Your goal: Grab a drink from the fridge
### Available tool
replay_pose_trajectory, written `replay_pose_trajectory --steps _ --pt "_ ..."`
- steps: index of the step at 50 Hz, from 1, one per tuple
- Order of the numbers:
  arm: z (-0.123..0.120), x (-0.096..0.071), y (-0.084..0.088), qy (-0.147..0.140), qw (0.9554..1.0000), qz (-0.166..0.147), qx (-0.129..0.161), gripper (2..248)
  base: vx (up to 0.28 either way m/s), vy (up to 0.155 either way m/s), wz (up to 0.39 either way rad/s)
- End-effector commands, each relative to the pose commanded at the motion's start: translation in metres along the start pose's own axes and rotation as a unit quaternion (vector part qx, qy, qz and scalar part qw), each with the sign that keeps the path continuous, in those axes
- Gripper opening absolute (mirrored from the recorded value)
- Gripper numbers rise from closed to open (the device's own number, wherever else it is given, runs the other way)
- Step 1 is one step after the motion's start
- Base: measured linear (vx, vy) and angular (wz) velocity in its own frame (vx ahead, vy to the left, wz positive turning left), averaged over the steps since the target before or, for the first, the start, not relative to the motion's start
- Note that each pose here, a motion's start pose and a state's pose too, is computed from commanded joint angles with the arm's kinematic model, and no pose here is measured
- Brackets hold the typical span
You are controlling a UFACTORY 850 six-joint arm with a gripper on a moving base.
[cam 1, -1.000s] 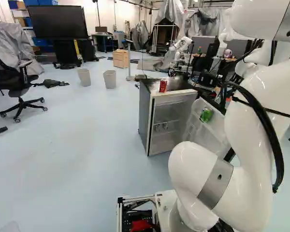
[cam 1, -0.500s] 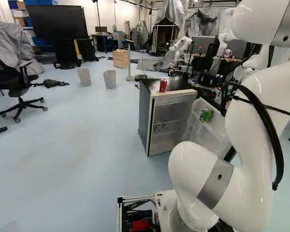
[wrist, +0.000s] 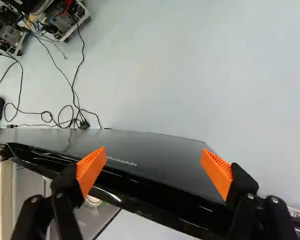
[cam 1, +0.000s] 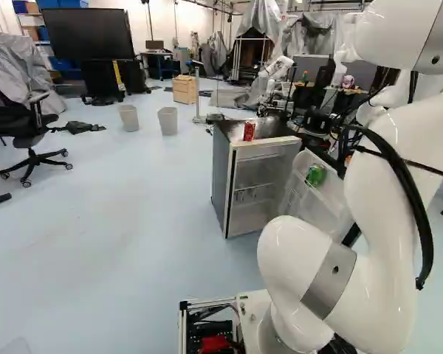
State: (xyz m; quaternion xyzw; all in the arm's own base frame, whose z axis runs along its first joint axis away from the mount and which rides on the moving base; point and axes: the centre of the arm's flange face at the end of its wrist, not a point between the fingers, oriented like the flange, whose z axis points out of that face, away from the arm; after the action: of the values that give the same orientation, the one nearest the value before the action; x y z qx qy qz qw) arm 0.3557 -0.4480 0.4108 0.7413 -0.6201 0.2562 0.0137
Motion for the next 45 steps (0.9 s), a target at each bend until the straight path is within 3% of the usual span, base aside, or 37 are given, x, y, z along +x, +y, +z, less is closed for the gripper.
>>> replay_pose_trajectory --steps 45 --pt "-0.015 -0.031 -0.001 -0.012 0.9999 -0.011 0.001 247 0.0 0.0 0.0"
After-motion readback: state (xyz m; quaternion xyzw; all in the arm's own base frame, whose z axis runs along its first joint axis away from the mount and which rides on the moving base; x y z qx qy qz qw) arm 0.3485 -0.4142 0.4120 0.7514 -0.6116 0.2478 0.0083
